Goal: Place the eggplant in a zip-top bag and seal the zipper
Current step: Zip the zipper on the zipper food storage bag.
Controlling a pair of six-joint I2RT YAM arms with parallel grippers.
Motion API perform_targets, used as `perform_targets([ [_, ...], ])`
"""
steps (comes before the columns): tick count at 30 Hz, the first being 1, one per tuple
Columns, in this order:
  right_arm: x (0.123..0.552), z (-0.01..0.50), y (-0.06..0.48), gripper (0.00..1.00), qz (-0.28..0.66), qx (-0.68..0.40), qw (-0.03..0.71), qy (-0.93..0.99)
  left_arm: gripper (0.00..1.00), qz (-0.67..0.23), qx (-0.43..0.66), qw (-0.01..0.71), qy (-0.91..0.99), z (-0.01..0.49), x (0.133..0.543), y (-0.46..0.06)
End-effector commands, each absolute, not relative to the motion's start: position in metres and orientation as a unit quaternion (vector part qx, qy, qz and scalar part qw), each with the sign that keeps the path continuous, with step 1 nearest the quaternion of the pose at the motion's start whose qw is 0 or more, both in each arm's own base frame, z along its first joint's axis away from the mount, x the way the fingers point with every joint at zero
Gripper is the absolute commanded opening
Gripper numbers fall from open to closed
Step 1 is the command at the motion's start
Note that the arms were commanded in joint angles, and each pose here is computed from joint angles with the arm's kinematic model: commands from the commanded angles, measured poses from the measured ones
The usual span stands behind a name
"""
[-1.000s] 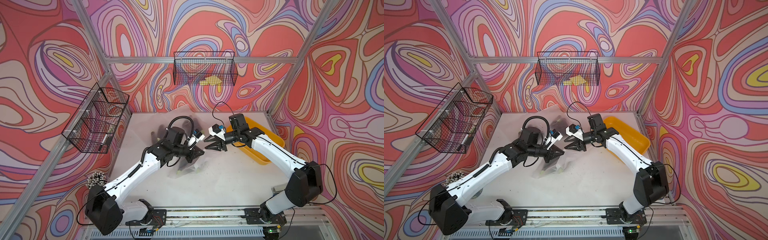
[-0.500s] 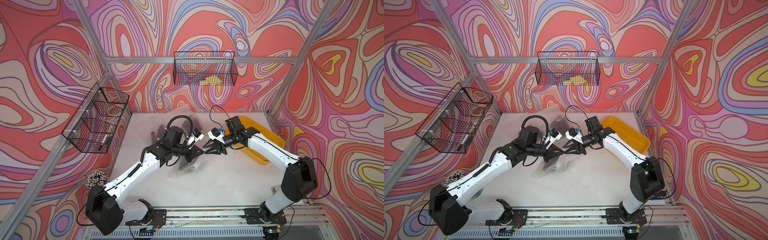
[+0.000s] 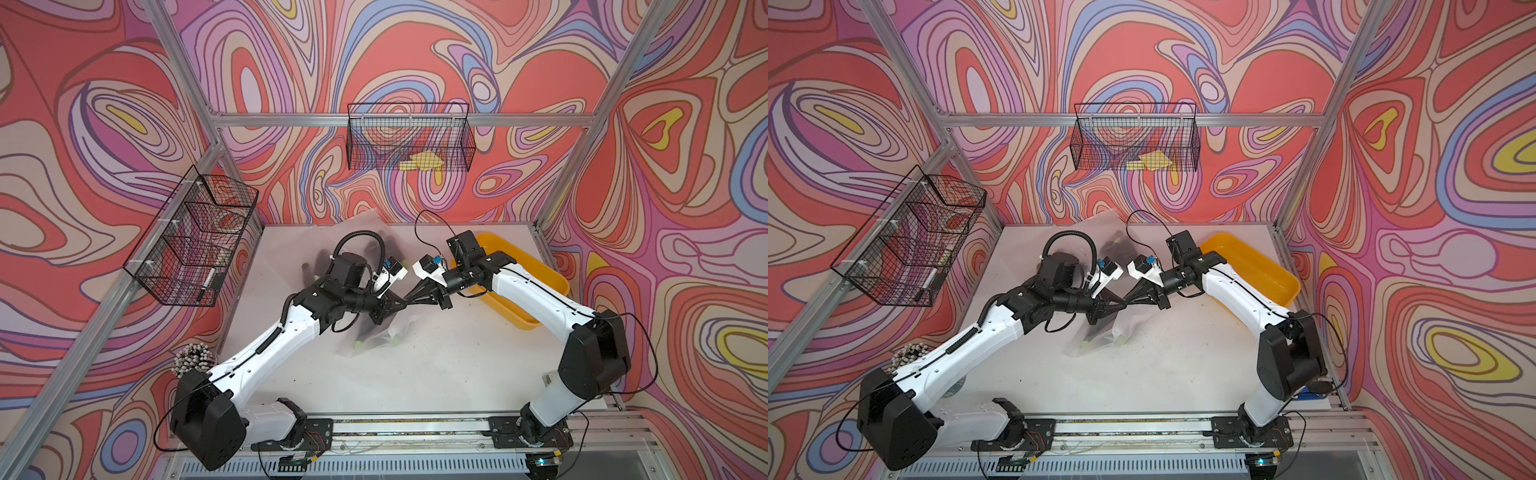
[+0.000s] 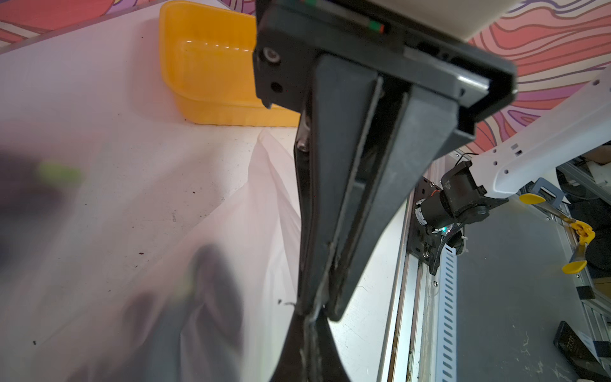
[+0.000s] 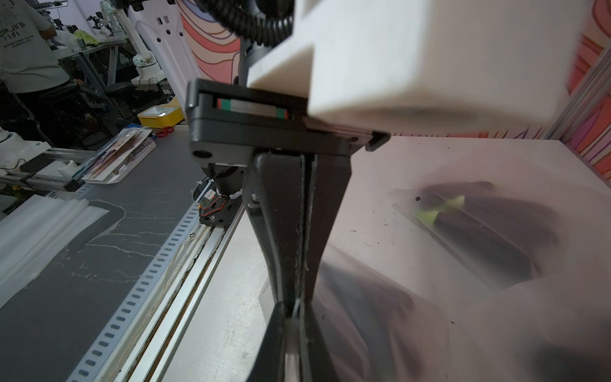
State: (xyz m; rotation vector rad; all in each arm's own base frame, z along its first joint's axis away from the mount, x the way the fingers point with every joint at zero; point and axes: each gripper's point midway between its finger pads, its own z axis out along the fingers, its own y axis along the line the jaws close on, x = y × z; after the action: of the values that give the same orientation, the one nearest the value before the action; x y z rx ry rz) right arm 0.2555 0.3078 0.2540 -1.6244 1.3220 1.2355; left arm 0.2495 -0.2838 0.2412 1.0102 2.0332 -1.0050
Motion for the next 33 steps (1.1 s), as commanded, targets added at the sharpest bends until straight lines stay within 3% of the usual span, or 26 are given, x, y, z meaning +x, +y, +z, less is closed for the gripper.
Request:
perform_targets([
  [1, 0.252, 0.250, 0.308, 0.04, 0.479, -0.627, 0.333, 0.516, 0.00, -0.384, 0.387, 0.351, 0.761, 0.255, 0.250, -0.281],
  [33, 0.259, 0.227, 0.288, 0.05, 0.438, -0.602, 0.308, 0.593, 0.00, -0.368, 0.359, 0.392, 0.763, 0.266, 0.260, -0.268],
])
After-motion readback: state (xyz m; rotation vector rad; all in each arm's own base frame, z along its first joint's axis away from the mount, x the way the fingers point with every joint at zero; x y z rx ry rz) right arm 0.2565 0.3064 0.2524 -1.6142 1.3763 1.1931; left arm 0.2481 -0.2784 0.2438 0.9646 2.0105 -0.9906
